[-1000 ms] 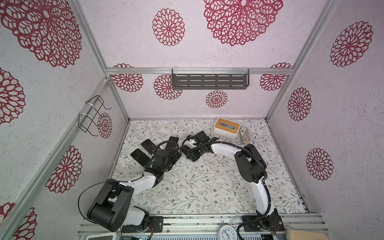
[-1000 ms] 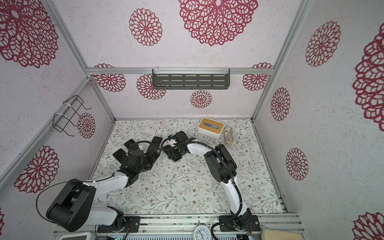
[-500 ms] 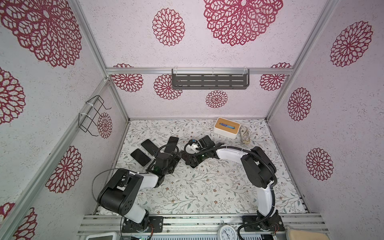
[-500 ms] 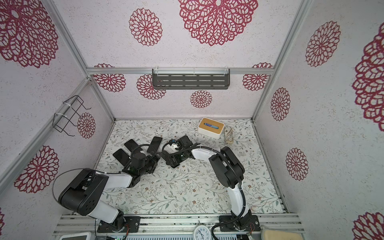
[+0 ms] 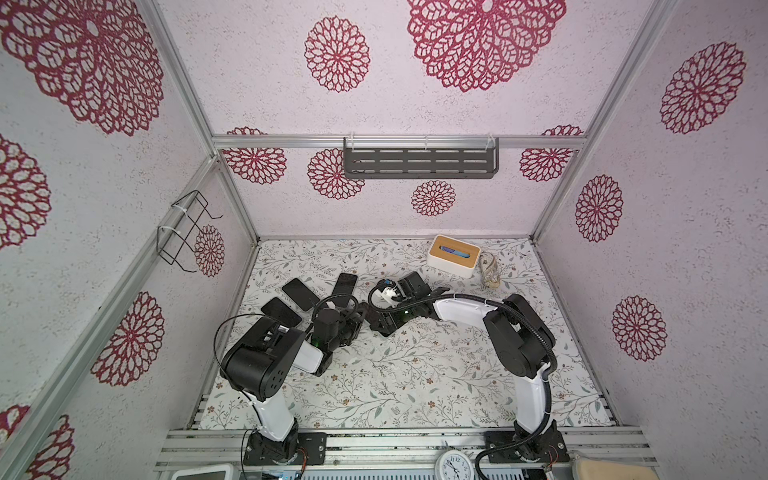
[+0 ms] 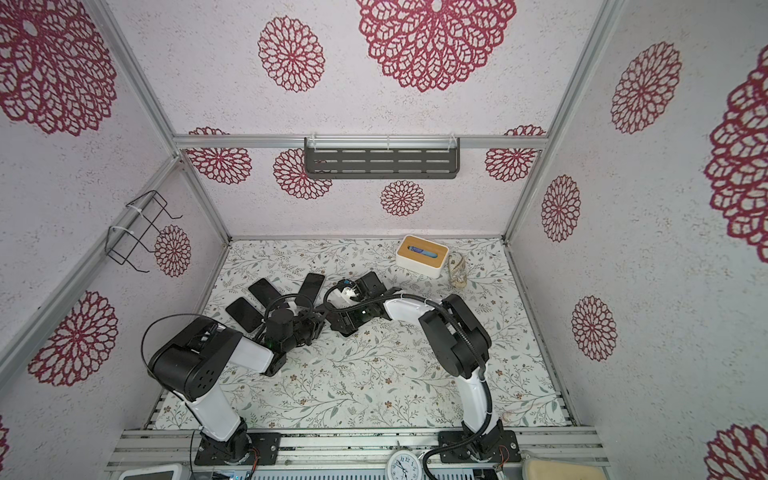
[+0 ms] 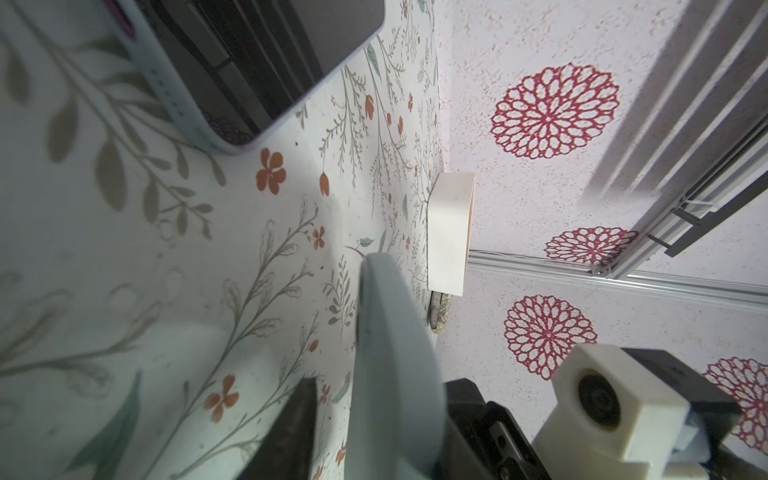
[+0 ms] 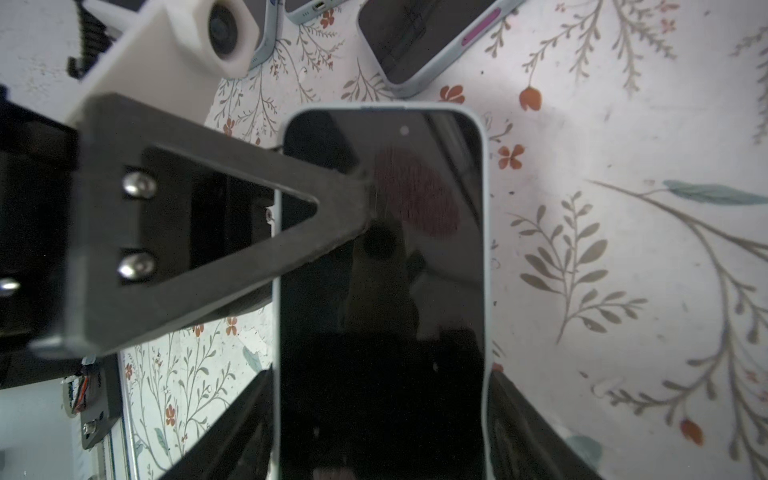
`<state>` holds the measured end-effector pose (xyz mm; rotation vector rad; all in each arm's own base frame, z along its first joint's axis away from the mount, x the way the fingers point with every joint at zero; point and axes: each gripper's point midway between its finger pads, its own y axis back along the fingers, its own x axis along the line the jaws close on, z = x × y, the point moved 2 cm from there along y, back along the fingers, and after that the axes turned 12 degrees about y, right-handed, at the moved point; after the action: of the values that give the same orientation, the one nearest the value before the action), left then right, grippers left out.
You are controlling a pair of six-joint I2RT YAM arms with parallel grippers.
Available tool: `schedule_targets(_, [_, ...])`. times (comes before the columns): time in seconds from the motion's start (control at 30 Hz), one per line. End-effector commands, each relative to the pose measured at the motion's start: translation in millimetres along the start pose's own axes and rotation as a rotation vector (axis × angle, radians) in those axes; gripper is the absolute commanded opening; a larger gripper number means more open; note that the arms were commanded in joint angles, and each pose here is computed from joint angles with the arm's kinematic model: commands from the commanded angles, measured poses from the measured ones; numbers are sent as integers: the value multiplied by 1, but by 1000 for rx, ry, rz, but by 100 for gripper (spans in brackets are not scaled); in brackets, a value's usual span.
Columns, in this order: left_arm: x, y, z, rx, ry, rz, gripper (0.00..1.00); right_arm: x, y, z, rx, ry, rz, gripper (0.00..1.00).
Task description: Take the phone out of the phone case
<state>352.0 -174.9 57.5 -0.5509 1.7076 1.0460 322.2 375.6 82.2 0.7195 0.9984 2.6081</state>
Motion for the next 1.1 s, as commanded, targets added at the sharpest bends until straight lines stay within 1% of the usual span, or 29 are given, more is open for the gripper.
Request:
schedule_targets(0.0, [-12, -2, -4, 24, 6, -71, 23, 19, 24, 41, -118, 62, 31, 39])
schedule_targets(0.17, [-17, 0, -5, 27, -1, -88, 11, 18, 27, 41, -116, 65, 13, 39])
schedule_targets(0.2, [-20, 2, -6, 27, -6, -97, 9, 19, 29, 41, -117, 67, 7, 39])
schedule_targets(0.23, [-22, 3, -6, 27, -12, -104, 7, 19, 31, 41, -120, 66, 1, 42])
schedule_targets(0.27, [-27, 6, -6, 24, -21, -115, 5, 20, 34, 43, -127, 66, -10, 48])
schedule_targets(0.3, [-32, 9, -7, 18, -30, -126, 4, 21, 40, 44, -137, 62, -24, 56])
schedule_targets(0.37, [-43, 19, -5, -4, -53, -144, 1, 23, 52, 45, -163, 51, -55, 67])
schedule_targets(0.43, [-60, 35, -2, -49, -107, -163, 0, 29, 74, 50, -222, 27, -98, 77])
schedule_targets(0.53, [-94, 73, 4, -172, -245, -126, 0, 44, 120, 59, -365, -10, -152, 88])
schedule_targets(0.57, [-108, 92, 6, -229, -307, -107, 0, 50, 134, 59, -409, -22, -163, 90])
schedule_targets(0.6, [-122, 112, 8, -292, -362, -103, 0, 60, 157, 62, -490, -37, -168, 92])
schedule_targets(0.63, [-140, 133, 9, -336, -390, -139, 0, 66, 169, 62, -540, -48, -166, 94])
schedule_targets(0.7, [-166, 172, 11, -419, -415, -226, 0, 83, 199, 62, -691, -85, -122, 96])
schedule_targets(0.73, [-173, 185, 12, -448, -413, -262, 0, 92, 212, 62, -762, -96, -84, 96])
schedule_targets(0.8, [-186, 208, 10, -475, -380, -383, 0, 108, 233, 62, -886, -111, -10, 96])
schedule_targets(0.9, [-199, 227, 5, -461, -287, -580, 0, 128, 254, 61, -1044, -131, 127, 96])
schedule_targets(0.97, [-203, 233, 2, -435, -215, -693, 0, 144, 260, 64, -1112, -120, 234, 96])
schedule_targets(1.07, [-207, 239, -2, -395, -115, -824, 0, 163, 260, 70, -1164, -105, 349, 93])
